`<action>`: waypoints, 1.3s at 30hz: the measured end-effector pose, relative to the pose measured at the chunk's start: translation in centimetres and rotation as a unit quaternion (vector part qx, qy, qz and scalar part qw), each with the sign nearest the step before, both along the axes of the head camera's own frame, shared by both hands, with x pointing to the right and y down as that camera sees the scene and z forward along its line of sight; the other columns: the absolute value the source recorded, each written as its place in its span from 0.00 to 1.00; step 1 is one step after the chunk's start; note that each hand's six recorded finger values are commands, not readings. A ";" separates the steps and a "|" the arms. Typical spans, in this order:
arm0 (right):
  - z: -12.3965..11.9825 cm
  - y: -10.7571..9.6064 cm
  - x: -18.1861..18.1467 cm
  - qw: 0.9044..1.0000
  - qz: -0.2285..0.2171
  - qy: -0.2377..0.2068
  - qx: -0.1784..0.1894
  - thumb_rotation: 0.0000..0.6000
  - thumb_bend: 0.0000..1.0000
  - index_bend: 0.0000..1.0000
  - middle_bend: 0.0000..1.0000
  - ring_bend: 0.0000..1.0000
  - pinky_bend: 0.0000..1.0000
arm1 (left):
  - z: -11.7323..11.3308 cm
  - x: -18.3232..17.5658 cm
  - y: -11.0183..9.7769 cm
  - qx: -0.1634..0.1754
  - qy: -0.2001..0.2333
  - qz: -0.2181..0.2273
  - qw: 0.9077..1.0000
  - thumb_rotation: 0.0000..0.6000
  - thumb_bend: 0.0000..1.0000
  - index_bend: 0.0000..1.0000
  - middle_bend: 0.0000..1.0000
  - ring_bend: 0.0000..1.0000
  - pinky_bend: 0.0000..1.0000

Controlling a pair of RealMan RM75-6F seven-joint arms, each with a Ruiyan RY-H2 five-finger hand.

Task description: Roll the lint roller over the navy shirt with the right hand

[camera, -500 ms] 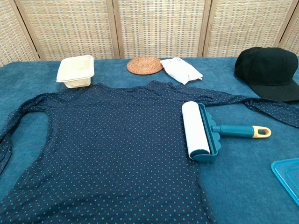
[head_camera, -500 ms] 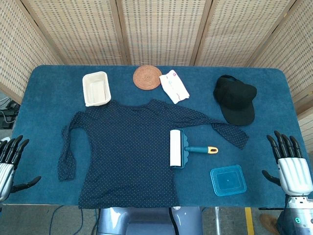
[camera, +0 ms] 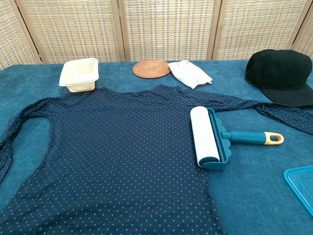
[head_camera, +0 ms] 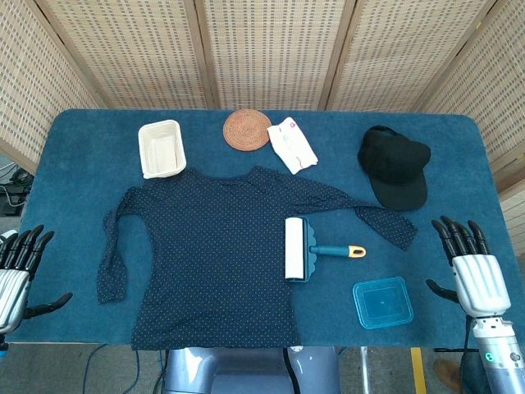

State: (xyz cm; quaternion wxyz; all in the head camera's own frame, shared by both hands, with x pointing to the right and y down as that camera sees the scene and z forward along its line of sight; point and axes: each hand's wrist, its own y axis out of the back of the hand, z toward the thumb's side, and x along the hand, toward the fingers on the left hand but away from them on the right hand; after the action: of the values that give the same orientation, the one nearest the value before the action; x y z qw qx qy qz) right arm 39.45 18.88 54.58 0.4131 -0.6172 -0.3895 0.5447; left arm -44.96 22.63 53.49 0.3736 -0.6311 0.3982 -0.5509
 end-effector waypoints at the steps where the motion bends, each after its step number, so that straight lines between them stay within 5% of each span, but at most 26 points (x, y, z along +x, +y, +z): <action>1: 0.4 -0.5 -0.4 1.000 -0.009 0.004 -0.007 1.00 0.00 0.00 0.86 0.89 0.90 | 0.2 0.0 -0.1 -0.002 -0.001 -0.001 1.000 1.00 0.00 0.00 0.00 0.00 0.00; 3: 1.1 -1.4 -1.2 0.999 -0.023 0.009 -0.022 1.00 0.00 0.00 0.91 0.95 0.99 | 0.4 -0.1 -0.2 -0.005 -0.003 -0.003 1.000 1.00 0.00 0.00 0.00 0.00 0.00; 8: 4.0 -4.1 -3.8 0.995 -0.060 0.024 -0.082 1.00 0.00 0.04 0.99 1.00 1.00 | 1.0 -0.6 -0.8 -0.013 -0.010 -0.016 1.000 1.00 0.00 0.00 0.00 0.00 0.00; 16: 9.4 -6.9 -8.3 0.984 -0.056 0.056 -0.161 1.00 0.09 0.41 1.00 1.00 1.00 | 1.7 -1.0 -1.3 -0.024 -0.015 -0.027 0.999 1.00 0.00 0.00 0.00 0.00 0.00; 23: 13.3 -6.8 -13.1 0.977 -0.060 0.062 -0.198 1.00 0.18 0.41 1.00 1.00 1.00 | 1.7 -1.2 -1.5 -0.025 -0.012 -0.030 0.999 1.00 0.00 0.00 0.00 0.00 0.00; 39: 16.5 -5.9 -16.6 0.970 -0.065 0.094 -0.214 1.00 0.41 0.45 1.00 1.00 1.00 | 1.7 -1.4 -1.5 -0.025 -0.009 -0.034 0.999 1.00 0.00 0.00 0.00 0.00 0.00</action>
State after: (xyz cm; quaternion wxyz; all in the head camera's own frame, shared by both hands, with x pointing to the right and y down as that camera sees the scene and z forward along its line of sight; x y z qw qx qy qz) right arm 22.85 12.98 71.05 0.3413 -0.6611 -0.1821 0.6428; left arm -46.38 21.09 55.17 0.3427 -0.6212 0.4022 -0.5787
